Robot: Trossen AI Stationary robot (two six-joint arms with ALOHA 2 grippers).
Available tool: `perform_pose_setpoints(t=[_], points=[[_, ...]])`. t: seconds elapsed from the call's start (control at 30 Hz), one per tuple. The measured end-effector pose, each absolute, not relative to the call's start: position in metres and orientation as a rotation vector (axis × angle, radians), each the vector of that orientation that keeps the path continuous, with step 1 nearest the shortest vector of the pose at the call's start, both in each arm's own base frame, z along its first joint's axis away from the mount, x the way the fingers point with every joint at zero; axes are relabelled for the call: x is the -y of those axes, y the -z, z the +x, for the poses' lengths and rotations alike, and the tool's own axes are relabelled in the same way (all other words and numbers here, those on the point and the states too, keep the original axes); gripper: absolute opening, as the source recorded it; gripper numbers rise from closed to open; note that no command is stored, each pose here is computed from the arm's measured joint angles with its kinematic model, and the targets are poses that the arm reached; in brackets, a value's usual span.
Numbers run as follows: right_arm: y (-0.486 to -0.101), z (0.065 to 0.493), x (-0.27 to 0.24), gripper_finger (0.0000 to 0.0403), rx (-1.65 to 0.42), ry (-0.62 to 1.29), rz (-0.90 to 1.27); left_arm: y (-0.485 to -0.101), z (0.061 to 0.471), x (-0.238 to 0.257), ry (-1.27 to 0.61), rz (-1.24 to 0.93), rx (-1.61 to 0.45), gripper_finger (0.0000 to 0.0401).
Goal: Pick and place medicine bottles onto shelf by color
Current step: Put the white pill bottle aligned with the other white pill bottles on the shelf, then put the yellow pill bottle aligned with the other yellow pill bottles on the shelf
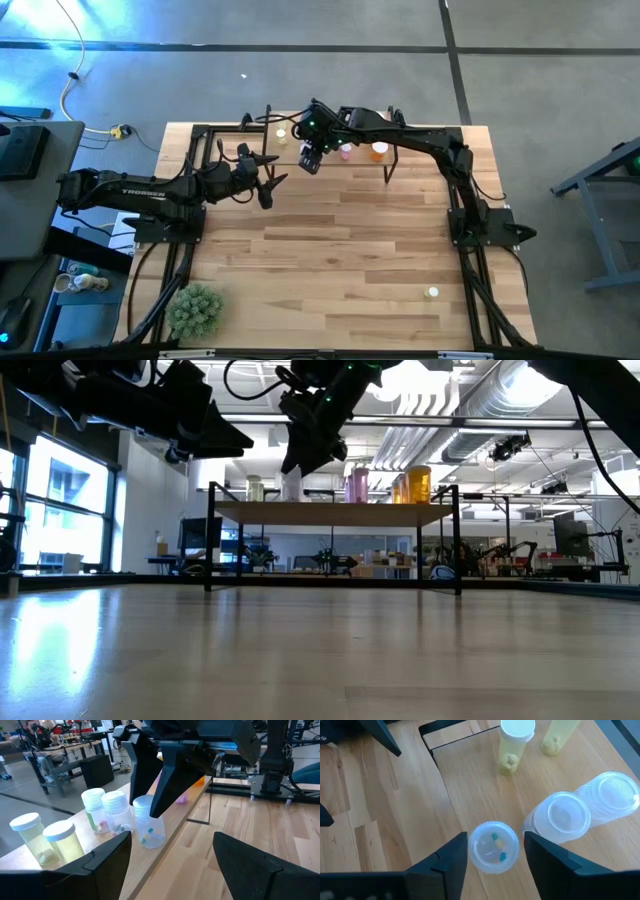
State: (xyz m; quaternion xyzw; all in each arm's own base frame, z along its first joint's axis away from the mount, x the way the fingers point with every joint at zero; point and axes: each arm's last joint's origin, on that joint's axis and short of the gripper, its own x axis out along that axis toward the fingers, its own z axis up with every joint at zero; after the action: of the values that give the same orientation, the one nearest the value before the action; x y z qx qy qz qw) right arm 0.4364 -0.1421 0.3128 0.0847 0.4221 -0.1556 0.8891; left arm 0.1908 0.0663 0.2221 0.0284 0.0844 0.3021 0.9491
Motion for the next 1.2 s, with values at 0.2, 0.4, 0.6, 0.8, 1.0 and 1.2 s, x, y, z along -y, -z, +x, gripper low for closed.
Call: perform_pose_setpoints(t=[0.2,0.4,0.6,0.8,1.0,1.2], points=[[-0.313,0.437,0.142,0.0195,-0.875,0.323,0.176,-0.222,0.191,-0.066,-0.615,0.058,-0.173,0.0271],[-0.322,0.435,0.142,0.0196,-0.868,0.323,0.174,-0.221,0.191,-0.066,-0.614,0.058,-0.18,0.0271],[-0.338,0.429,0.14,0.0197,-0.888,0.314,0.158,-0.221,0.191,-0.066,-0.614,0.058,-0.182,0.0271],[-0.356,0.418,0.136,0.0197,-0.934,0.294,0.128,-0.22,0.19,-0.066,-0.614,0.058,-0.194,0.0271],[-0.358,0.411,0.126,0.0197,-1.023,0.251,0.093,-0.22,0.19,-0.066,-0.614,0.058,-0.194,0.0271],[-0.352,0.405,0.114,0.0197,-1.136,0.216,0.088,-0.22,0.19,-0.066,-0.614,0.058,-0.194,0.0271]])
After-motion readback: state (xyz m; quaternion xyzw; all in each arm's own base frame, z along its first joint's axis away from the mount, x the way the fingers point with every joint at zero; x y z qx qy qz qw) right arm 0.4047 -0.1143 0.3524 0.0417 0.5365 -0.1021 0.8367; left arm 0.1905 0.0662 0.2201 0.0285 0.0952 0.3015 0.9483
